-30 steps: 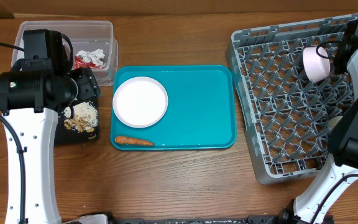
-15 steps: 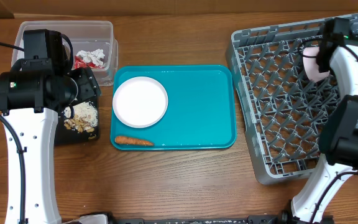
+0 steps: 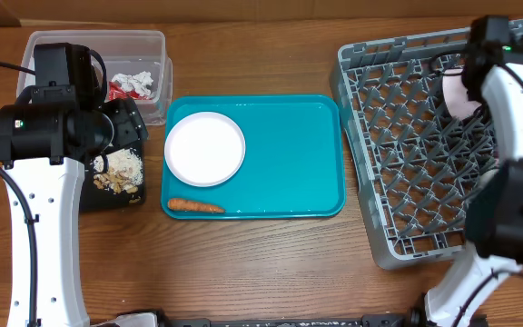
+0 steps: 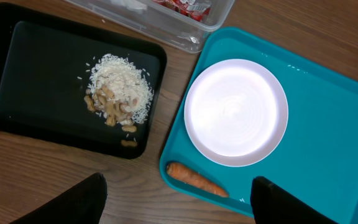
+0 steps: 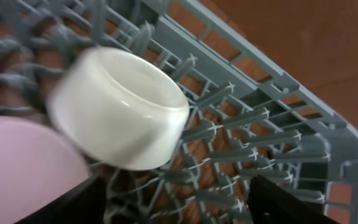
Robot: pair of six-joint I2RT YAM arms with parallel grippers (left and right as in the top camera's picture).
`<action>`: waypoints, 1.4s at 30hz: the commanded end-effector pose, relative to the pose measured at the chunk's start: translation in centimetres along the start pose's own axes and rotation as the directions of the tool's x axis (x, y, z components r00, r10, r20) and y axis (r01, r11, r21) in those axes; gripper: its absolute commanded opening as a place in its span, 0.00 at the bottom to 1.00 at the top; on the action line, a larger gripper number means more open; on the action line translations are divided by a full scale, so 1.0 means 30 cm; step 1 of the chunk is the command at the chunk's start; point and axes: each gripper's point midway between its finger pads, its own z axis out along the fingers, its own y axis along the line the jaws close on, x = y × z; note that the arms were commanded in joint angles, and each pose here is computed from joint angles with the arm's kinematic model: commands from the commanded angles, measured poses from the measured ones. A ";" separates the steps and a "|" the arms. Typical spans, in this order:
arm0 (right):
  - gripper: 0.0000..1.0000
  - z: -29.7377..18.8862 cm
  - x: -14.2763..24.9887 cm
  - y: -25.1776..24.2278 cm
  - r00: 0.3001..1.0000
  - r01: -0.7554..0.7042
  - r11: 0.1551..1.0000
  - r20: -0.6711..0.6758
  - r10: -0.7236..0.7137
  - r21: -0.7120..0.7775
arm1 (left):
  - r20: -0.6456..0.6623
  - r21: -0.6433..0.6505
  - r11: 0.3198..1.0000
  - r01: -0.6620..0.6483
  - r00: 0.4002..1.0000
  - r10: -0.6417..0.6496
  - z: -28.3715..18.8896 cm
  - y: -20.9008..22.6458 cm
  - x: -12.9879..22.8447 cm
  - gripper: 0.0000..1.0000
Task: Sort waste into correct bins and load items into the dishwasher
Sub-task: 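Lower the bowl into the rack's far right and release it, then reach the right gripper to the white plate's rim on the tray, then grasp the white plate with the right gripper and lift it to the rack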
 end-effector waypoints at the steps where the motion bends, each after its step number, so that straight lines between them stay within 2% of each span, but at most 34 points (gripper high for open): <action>1: 0.80 -0.243 -0.052 0.029 0.999 0.045 0.937 0.029 -0.038 -0.346 | 0.016 0.003 1.000 -0.004 1.000 0.004 -0.018 -0.001 -0.007 0.78; 5: 0.81 -0.497 0.015 0.163 0.981 0.179 0.702 0.073 -0.178 -0.689 | 0.012 0.002 1.000 -0.005 1.000 0.005 -0.018 0.000 -0.004 0.80; 9: 0.84 -0.697 0.138 0.277 0.948 0.251 0.484 0.113 -0.296 -0.839 | 0.008 0.000 1.000 -0.005 1.000 0.005 -0.018 0.001 -0.001 0.80; 11: 0.84 -0.771 0.224 0.332 0.918 0.290 0.402 0.134 -0.372 -0.868 | 0.004 -0.001 1.000 -0.004 1.000 0.004 -0.018 0.002 0.002 0.80; 17: 0.85 -0.917 0.470 0.477 0.812 0.394 0.261 0.200 -0.549 -0.881 | -0.017 -0.012 1.000 -0.006 1.000 0.006 -0.019 0.011 0.020 0.80; 23: 0.86 -0.990 0.751 0.653 0.675 0.472 0.133 0.260 -0.691 -0.872 | -0.026 -0.015 1.000 -0.006 1.000 0.005 -0.019 0.013 0.027 0.81; 27: 0.86 -0.992 0.901 0.764 0.614 0.497 0.081 0.285 -0.736 -0.864 | -0.031 -0.017 1.000 -0.006 0.999 0.005 -0.019 0.015 0.031 0.80; 30: 0.84 -0.986 0.997 0.853 0.605 0.492 0.071 0.282 -0.745 -0.867 | -0.031 -0.017 1.000 -0.006 0.999 0.005 -0.019 0.015 0.031 0.80; 35: 0.76 -0.975 1.135 0.965 0.576 0.513 0.025 0.322 -0.752 -0.858 | -0.032 -0.017 1.000 -0.006 0.999 0.005 -0.019 0.015 0.032 0.81; 42: 0.73 -0.843 1.236 1.047 0.612 0.564 0.195 0.248 -0.751 -0.803 | -0.037 -0.019 1.000 -0.006 0.999 0.006 -0.011 0.016 0.036 0.81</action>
